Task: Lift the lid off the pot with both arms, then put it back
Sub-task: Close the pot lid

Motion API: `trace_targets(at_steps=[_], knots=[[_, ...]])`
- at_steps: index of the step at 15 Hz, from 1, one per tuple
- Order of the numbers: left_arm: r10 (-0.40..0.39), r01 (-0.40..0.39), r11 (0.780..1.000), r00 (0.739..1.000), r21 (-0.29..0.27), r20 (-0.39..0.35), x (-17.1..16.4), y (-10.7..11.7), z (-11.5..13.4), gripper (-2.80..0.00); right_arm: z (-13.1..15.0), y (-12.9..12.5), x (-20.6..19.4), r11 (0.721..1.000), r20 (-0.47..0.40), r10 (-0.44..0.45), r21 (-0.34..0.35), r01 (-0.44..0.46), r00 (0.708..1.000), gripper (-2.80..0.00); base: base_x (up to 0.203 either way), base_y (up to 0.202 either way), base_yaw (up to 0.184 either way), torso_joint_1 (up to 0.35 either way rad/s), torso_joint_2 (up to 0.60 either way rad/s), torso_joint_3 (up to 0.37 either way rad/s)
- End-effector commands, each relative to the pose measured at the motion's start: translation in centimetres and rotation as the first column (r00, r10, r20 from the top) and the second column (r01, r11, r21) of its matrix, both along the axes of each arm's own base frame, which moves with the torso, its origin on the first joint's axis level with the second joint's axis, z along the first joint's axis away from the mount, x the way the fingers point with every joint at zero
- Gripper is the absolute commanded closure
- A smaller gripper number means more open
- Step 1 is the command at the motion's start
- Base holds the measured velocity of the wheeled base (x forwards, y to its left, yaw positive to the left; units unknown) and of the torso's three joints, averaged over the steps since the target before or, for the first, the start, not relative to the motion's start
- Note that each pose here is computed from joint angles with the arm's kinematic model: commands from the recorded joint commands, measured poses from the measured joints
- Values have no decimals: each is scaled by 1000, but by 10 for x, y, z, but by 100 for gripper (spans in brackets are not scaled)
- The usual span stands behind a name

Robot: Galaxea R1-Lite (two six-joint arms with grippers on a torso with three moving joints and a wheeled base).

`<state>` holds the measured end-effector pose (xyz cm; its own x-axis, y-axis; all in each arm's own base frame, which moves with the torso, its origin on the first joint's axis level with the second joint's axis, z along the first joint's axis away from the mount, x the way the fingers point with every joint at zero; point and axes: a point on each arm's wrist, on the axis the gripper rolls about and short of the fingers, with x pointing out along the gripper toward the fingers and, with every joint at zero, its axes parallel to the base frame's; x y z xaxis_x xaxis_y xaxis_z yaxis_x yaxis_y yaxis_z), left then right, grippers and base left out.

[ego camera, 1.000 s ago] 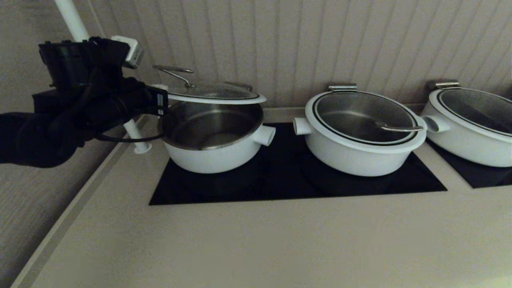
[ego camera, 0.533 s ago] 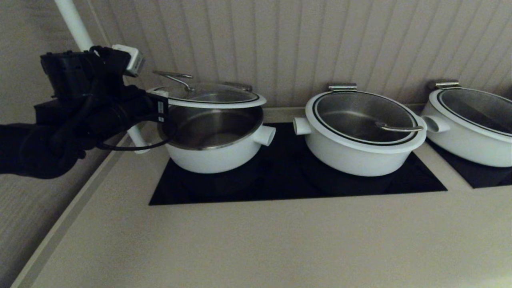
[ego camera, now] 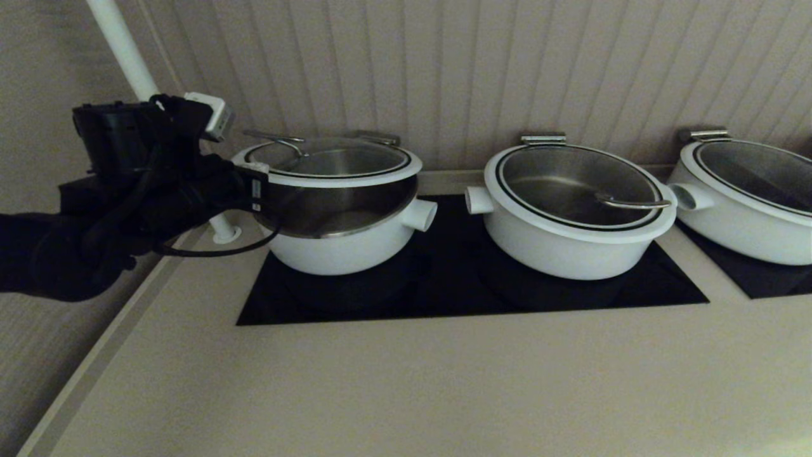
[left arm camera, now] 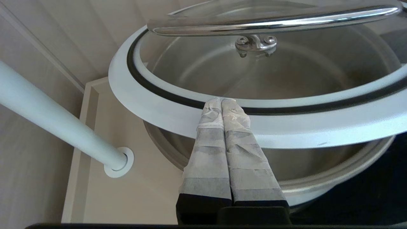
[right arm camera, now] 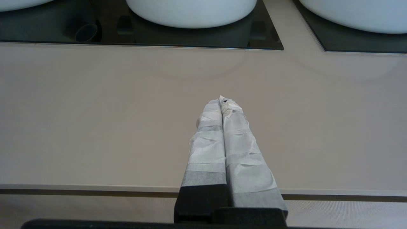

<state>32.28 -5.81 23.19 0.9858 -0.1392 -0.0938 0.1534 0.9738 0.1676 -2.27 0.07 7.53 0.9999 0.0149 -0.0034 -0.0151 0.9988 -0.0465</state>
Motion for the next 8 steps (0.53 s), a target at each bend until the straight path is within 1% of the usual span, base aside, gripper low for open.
trace_targets(at_steps=[1, 2, 8], knots=[[1, -1, 1000, 1000, 0, 9, -1, 0, -4, 0, 0, 0, 0, 1000, 0, 0, 1, 0, 1000, 0, 0, 0, 0, 0, 0, 0], [0, 0, 1000, 1000, -3, 25, 0, 0, -5, 0, 0, 0, 0, 1000, 0, 0, -1, 0, 1000, 0, 0, 0, 0, 0, 0, 0], [-1, 1, 1000, 1000, -1, 24, 1, 0, -8, 0, 0, 0, 0, 1000, 0, 0, -1, 0, 1000, 0, 0, 0, 0, 0, 0, 0]])
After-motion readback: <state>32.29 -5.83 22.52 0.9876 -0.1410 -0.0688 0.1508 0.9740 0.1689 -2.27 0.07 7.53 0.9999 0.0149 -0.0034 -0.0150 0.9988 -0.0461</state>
